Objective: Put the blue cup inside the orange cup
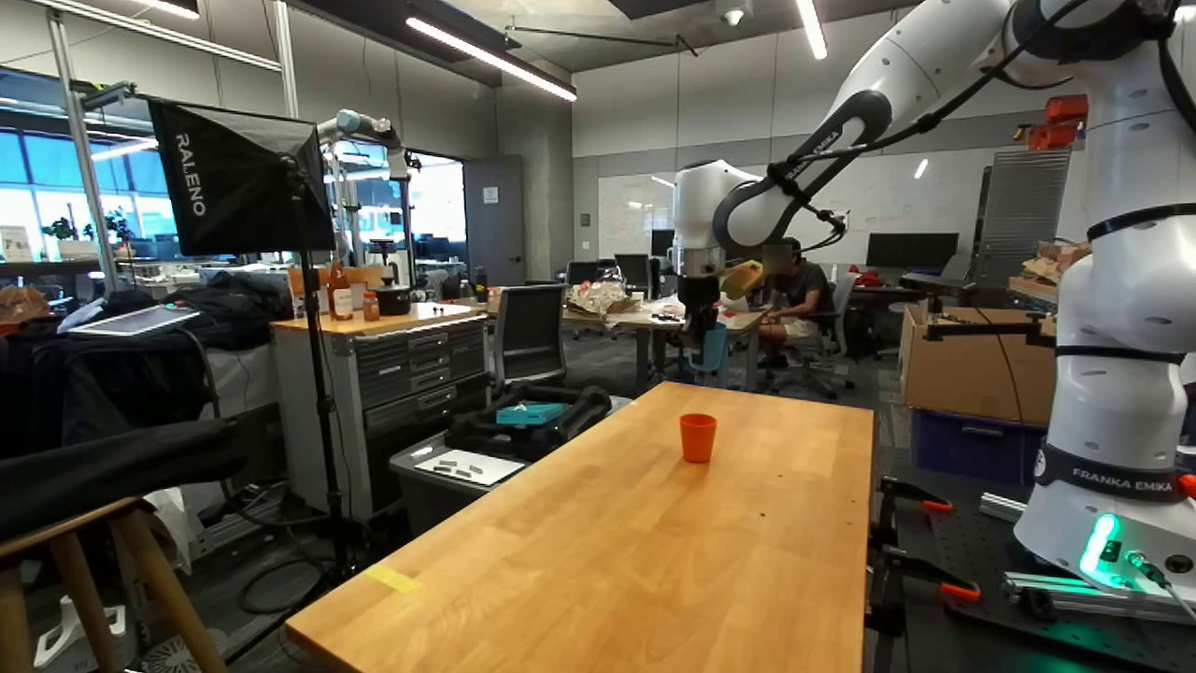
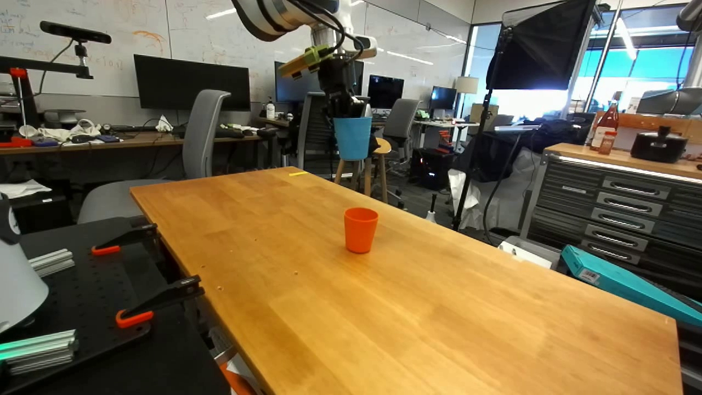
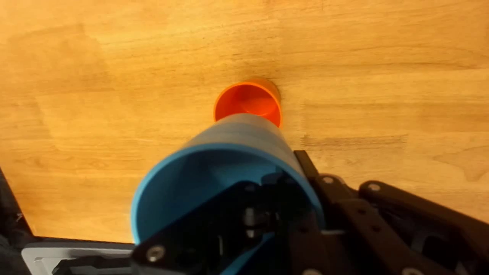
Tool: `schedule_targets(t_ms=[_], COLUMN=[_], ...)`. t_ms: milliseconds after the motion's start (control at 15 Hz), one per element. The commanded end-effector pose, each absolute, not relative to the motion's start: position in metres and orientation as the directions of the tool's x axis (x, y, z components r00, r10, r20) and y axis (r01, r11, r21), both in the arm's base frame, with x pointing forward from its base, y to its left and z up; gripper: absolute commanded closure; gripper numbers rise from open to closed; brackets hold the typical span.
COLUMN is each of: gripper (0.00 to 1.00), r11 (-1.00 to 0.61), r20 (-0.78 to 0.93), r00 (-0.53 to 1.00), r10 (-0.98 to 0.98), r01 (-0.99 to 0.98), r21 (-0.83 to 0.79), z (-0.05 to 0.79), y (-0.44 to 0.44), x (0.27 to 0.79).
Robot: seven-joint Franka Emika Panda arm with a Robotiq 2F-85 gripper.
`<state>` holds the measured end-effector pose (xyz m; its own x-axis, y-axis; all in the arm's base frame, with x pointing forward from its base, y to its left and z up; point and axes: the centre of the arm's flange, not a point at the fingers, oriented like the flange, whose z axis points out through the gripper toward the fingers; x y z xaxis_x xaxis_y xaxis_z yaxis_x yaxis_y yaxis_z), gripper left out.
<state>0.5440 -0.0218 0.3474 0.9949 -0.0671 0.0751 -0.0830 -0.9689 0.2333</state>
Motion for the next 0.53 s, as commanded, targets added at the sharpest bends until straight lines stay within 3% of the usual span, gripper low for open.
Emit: schedule_targets(t_ms=[0,467], gripper=[0.99,0.99], r11=[-0.966,-0.954], r20=[0.081,0.067], r00=[0.994,0.995], r10=[-0.069,-0.079], r01=[-0.087,-0.095], r21=[0.243,0.283], z=[0.348,0.332], y=[-0.021,-0.035], x=[0.551,0.555])
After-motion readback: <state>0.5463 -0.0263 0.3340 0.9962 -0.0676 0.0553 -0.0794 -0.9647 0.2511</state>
